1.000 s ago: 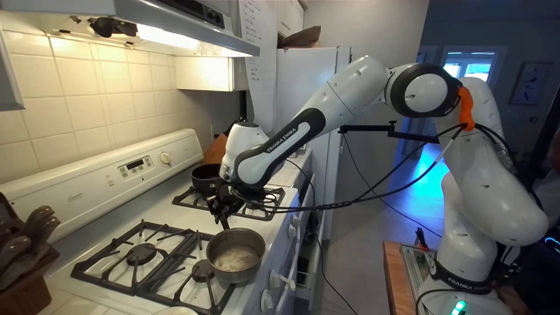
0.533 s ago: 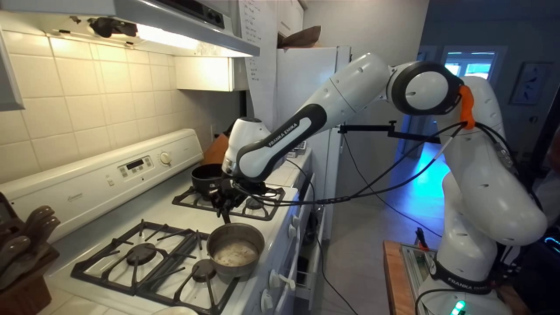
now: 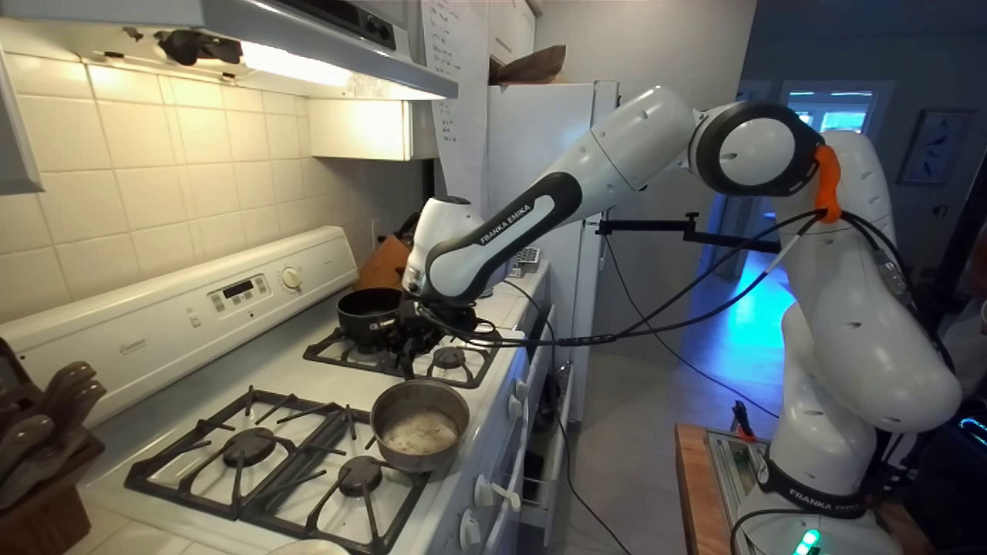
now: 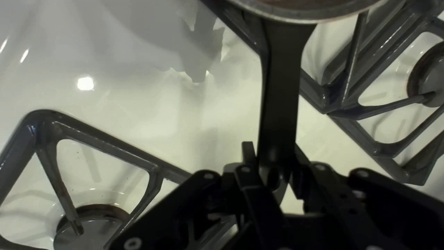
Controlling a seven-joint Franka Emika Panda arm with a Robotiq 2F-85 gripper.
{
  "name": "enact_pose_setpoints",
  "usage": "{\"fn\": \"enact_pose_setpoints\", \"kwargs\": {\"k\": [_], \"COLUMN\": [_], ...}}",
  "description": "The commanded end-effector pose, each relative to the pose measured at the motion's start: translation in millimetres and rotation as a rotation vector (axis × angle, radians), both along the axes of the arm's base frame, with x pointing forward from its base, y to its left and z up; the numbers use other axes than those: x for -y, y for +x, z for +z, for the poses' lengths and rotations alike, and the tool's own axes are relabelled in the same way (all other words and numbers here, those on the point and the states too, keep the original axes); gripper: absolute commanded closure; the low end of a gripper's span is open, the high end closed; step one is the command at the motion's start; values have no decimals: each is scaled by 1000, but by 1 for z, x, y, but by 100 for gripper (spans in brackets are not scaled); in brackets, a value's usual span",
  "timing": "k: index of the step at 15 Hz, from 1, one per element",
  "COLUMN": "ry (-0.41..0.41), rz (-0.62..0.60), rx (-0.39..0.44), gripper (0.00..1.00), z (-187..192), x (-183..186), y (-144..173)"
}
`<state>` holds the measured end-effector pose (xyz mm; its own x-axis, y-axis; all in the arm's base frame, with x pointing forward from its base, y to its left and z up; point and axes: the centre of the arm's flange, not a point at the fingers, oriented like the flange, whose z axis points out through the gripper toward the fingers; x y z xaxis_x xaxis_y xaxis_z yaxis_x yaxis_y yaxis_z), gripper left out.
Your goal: Remove the silver lid from the silver pot, put it on the counter and move the pot to the right
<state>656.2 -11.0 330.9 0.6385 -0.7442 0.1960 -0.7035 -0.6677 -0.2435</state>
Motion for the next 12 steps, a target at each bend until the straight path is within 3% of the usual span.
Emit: {"fn": "enact_pose_setpoints", "kwargs": {"k": [1, 12], "ry": [31, 76], "rz": [-72, -238], "rx": [-13, 12], "gripper": [94, 94], "z": [8, 2], "x": [13, 42], "y": [-25, -42]}}
